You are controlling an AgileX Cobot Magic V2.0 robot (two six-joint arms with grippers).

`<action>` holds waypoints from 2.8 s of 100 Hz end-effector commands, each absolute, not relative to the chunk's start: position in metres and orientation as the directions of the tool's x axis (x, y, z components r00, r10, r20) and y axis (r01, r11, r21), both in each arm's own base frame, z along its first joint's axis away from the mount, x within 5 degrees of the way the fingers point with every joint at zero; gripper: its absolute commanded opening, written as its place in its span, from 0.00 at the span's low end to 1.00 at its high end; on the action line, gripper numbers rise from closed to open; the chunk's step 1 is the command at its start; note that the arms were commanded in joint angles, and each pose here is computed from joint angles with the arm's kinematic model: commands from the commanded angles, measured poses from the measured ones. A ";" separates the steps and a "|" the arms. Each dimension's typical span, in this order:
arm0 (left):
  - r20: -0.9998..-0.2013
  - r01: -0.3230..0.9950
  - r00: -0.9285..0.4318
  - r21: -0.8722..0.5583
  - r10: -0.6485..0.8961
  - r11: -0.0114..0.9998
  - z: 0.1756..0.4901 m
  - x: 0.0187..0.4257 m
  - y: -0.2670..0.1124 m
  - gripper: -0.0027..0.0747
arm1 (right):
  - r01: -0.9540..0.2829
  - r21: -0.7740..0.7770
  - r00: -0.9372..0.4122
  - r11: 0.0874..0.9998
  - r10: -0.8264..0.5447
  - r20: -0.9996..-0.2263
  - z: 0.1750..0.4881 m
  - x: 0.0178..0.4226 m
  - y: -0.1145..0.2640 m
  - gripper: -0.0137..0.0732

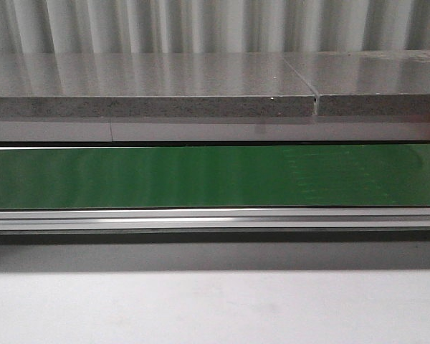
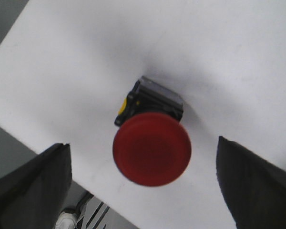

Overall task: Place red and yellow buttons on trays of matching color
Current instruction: 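Lift the red button with the left gripper over the belt, then lower the red button onto the belt and open the left gripper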

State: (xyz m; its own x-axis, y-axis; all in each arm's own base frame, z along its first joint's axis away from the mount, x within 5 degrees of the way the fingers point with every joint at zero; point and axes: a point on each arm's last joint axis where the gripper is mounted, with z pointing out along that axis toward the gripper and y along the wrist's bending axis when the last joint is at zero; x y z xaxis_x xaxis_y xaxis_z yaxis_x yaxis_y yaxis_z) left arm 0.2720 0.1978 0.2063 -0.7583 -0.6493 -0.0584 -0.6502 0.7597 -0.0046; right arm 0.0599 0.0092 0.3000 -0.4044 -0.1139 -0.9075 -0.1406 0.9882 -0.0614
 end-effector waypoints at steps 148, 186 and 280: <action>-0.371 -0.209 -0.906 -0.024 -0.202 0.978 0.327 0.322 0.056 0.29 | -0.126 -0.080 -0.320 0.989 -0.117 -0.940 0.314 0.062 0.008 0.08; -0.263 -0.146 -0.953 -0.048 -0.153 0.988 0.290 0.346 0.033 0.33 | -0.126 -0.080 -0.320 0.989 -0.117 -0.940 0.314 0.062 0.008 0.08; -0.423 -0.464 -0.752 -0.207 -0.506 0.861 0.324 0.368 0.096 0.72 | -0.126 -0.080 -0.320 0.989 -0.117 -0.940 0.314 0.062 0.008 0.08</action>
State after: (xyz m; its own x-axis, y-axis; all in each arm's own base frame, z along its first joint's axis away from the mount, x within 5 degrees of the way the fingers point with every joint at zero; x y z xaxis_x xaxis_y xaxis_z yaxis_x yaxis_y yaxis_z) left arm 0.3694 0.0828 0.3033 -0.8367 -0.4281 -0.3414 -0.3967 0.9037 -0.1611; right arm 0.0599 0.0092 0.3000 -0.4044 -0.1139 -0.9075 -0.1406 0.9882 -0.0614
